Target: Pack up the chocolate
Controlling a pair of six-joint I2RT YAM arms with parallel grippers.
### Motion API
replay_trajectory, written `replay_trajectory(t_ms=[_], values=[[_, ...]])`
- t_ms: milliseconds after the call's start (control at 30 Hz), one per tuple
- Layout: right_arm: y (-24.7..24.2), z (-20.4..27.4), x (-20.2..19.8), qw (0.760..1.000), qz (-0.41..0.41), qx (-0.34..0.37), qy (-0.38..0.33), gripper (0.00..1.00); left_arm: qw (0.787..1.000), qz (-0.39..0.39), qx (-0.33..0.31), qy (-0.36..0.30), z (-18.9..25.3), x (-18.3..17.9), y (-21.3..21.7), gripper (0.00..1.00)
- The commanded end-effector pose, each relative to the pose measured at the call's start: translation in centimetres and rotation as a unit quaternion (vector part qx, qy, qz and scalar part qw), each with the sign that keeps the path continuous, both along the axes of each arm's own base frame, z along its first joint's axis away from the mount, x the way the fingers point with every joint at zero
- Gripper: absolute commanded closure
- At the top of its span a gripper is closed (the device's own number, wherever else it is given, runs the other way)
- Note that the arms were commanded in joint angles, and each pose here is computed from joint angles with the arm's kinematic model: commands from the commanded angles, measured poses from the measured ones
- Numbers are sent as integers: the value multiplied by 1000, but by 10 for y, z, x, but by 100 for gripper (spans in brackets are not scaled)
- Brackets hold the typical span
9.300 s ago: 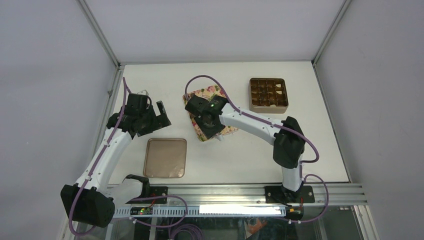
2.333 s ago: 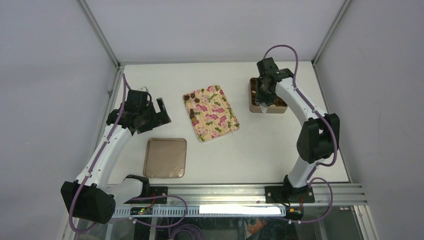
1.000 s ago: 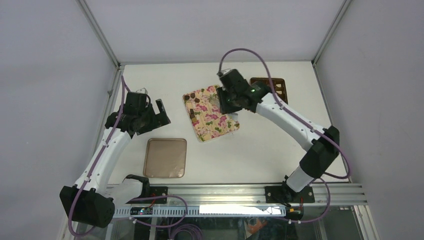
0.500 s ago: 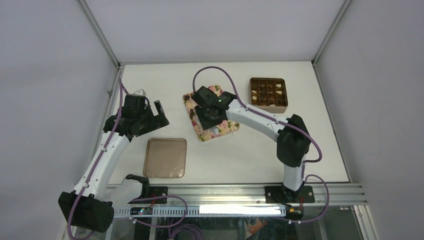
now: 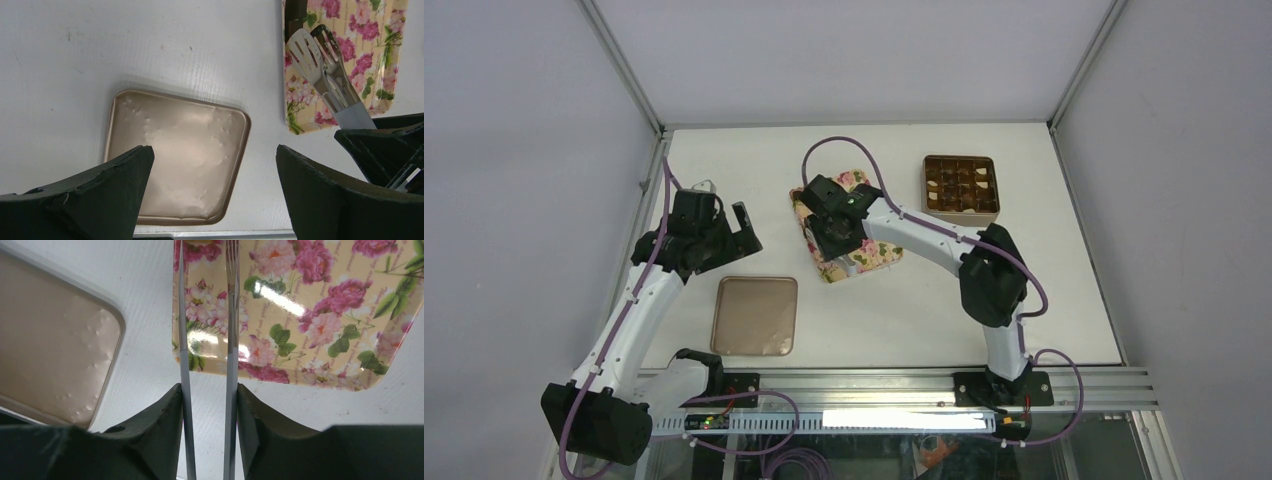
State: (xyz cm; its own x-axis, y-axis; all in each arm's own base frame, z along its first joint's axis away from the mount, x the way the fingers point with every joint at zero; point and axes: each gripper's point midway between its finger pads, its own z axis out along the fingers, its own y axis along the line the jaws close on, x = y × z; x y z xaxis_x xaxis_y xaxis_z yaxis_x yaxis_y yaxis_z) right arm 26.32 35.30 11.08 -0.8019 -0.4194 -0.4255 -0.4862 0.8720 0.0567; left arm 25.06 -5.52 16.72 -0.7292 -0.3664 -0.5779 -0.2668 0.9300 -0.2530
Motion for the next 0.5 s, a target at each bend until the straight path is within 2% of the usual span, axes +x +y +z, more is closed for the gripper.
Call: replay_trajectory(t_ms=[0,100,367,467], values=[[10,18,10,999,-2,8,-33,58,1000,15,9,-20,6,3,9,1],[8,18,13,999,-6,-1,-38,59,1000,15,9,-19,5,3,9,1],[1,29,12,999,-11,-3,-50,82,1000,15,9,-17,4,4,9,1],[-3,37,11,998,-14,-1,-57,87,1000,15,10,-16,4,4,9,1]])
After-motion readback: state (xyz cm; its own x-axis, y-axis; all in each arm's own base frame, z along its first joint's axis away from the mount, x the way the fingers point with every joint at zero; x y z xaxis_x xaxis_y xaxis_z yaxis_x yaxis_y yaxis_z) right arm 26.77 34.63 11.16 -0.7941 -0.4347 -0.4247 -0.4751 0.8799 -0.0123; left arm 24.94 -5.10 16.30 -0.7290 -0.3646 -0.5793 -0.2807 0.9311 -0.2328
